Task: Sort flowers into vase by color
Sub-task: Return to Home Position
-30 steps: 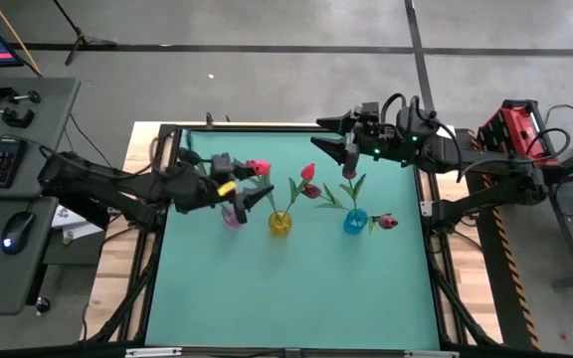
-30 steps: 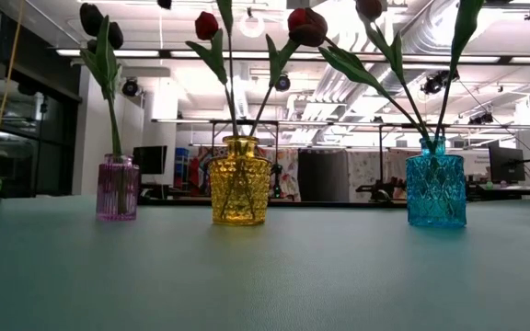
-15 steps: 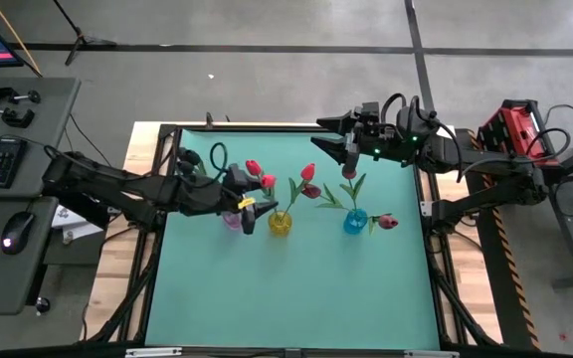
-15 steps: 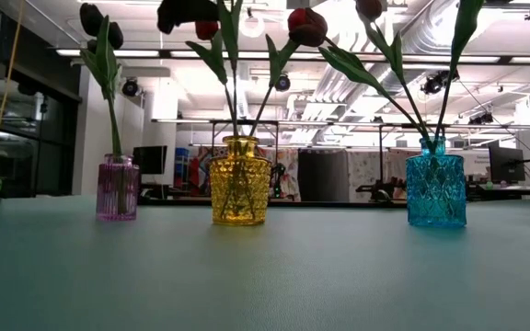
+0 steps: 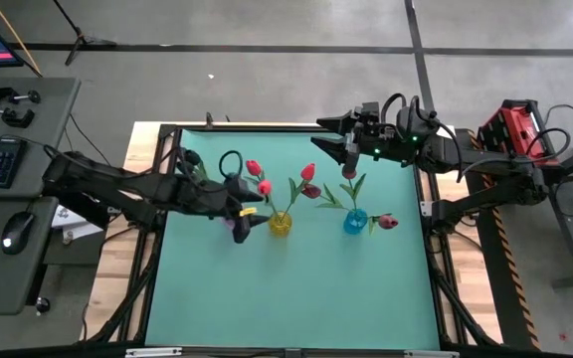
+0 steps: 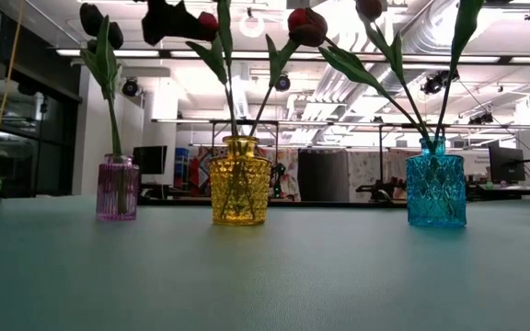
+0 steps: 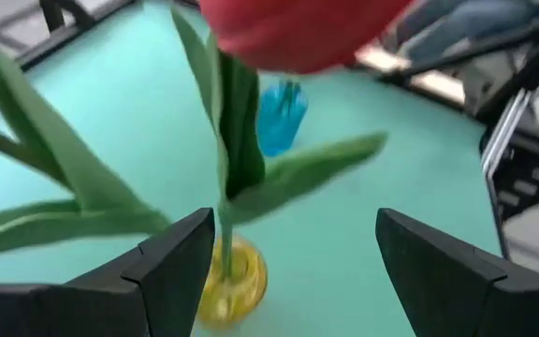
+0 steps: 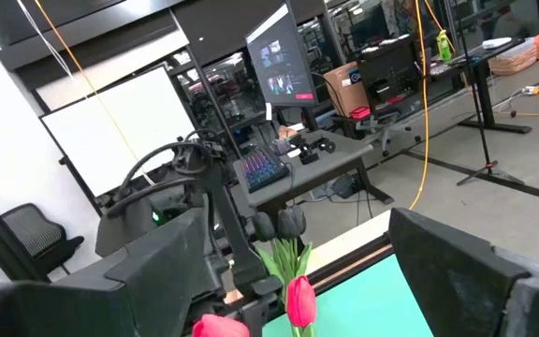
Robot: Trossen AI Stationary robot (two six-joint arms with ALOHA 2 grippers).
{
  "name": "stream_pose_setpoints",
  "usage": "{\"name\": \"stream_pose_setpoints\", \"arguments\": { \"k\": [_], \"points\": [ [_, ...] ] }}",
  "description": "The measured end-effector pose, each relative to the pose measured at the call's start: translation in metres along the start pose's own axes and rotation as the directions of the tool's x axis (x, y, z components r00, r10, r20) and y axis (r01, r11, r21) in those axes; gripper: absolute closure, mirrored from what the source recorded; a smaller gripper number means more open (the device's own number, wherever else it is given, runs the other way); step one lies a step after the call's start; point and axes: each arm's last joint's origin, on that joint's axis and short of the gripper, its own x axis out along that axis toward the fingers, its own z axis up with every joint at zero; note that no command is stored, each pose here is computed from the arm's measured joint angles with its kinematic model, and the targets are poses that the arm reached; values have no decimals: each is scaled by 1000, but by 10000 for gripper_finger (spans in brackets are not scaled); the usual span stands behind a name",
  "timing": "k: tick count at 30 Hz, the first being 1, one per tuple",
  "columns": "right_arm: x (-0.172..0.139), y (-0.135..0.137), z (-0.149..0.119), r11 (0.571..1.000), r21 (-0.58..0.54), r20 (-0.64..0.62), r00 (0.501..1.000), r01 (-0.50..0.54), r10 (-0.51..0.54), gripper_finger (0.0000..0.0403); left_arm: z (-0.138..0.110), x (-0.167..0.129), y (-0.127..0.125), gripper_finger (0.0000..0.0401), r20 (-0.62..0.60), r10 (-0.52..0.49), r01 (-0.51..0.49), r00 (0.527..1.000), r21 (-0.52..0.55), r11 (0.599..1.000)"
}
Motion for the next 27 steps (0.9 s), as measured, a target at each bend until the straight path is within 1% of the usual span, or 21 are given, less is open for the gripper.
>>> {"name": "stream_pose_setpoints", "arguments": {
  "k": [3, 6, 11, 13, 15, 17, 19, 21, 22, 24, 25, 27],
  "points": [
    [0, 0, 0, 1000, -1, 0, 1000, 0, 0, 78, 5, -7, 0, 116, -56, 20, -19, 998, 21, 1000],
    [0, 0, 0, 1000, -5, 0, 1000, 0, 0, 78, 9, -14, -1, 116, -99, 39, -32, 994, 68, 997],
    [-1, 0, 0, 1000, -8, 2, 1000, 0, 0, 78, 11, -34, -2, 116, -136, 36, -20, 990, 116, 993],
    [-1, 0, 1, 1000, -24, 5, 1000, -1, 1, 78, 11, -48, -1, 122, -101, 31, -19, 994, 120, 993],
    [-3, 1, 2, 999, -47, 10, 1000, 1, -1, 78, 10, -65, 2, 137, -28, 47, -43, 998, 126, 991],
    [-5, 1, 5, 999, -52, 23, 1000, 7, -6, 78, 7, -83, 8, 166, 46, 72, -77, 996, 117, 990],
    [-7, 2, 7, 998, -59, 37, 999, 2, 0, 85, 1, -98, 18, 210, 108, 84, -96, 991, 111, 989],
    [-10, 3, 9, 997, -83, 45, 999, 0, 4, 104, -5, -108, 28, 266, 183, 57, -76, 981, 99, 992],
    [-10, 3, 9, 995, -95, 46, 999, 1, 4, 121, -9, -112, 33, 299, 224, 43, -65, 974, 95, 993],
    [-13, 2, 8, 995, -104, 18, 1000, 9, -7, 170, -17, -117, 42, 365, 300, -8, -19, 954, 89, 996],
    [-13, 1, 6, 994, -104, -8, 1000, 17, -18, 202, -25, -118, 47, 382, 321, -32, 5, 947, 83, 997],
    [-18, -1, 1, 995, -88, -78, 996, 39, -46, 280, -41, -118, 57, 386, 361, -54, 33, 931, 63, 997]
  ]
}}
